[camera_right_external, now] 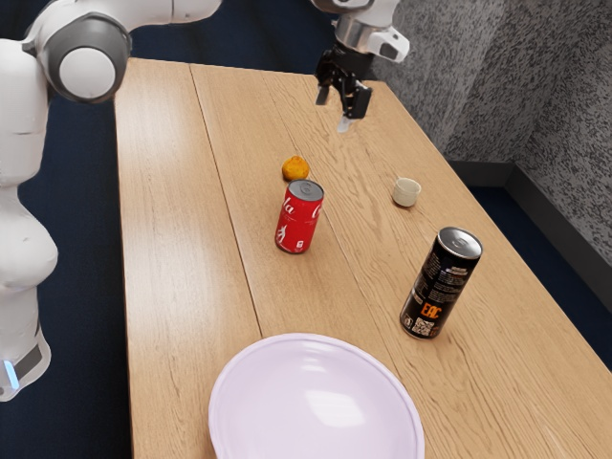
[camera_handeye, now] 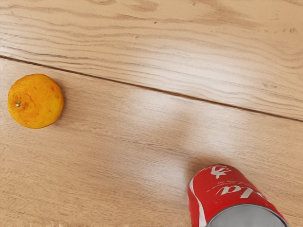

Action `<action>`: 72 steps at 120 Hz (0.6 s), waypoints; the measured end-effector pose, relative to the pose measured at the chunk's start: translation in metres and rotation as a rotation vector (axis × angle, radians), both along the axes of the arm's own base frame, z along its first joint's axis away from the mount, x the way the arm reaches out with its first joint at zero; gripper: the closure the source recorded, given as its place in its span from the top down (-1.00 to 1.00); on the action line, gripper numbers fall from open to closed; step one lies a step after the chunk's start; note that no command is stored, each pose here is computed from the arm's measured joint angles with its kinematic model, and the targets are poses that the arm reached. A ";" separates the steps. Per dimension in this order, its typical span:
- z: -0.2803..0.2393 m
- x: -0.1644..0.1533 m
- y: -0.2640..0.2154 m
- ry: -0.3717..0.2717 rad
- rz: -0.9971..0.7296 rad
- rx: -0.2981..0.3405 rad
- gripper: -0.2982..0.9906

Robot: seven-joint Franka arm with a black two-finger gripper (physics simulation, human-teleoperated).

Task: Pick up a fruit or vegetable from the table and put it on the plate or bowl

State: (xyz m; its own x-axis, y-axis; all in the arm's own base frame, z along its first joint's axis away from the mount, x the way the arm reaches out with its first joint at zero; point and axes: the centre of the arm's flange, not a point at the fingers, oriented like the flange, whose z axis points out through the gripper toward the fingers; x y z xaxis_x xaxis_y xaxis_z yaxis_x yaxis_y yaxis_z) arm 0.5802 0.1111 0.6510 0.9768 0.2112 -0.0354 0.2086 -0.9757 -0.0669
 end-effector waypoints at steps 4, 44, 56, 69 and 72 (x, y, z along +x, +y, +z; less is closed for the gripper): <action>0.000 -0.003 0.012 0.000 0.010 0.005 0.54; -0.019 -0.024 0.098 0.048 0.081 0.031 0.54; -0.033 -0.025 0.118 0.065 0.085 0.011 0.54; -0.051 -0.018 0.128 0.073 0.068 -0.002 0.54; -0.054 -0.017 0.129 0.073 0.063 -0.003 0.54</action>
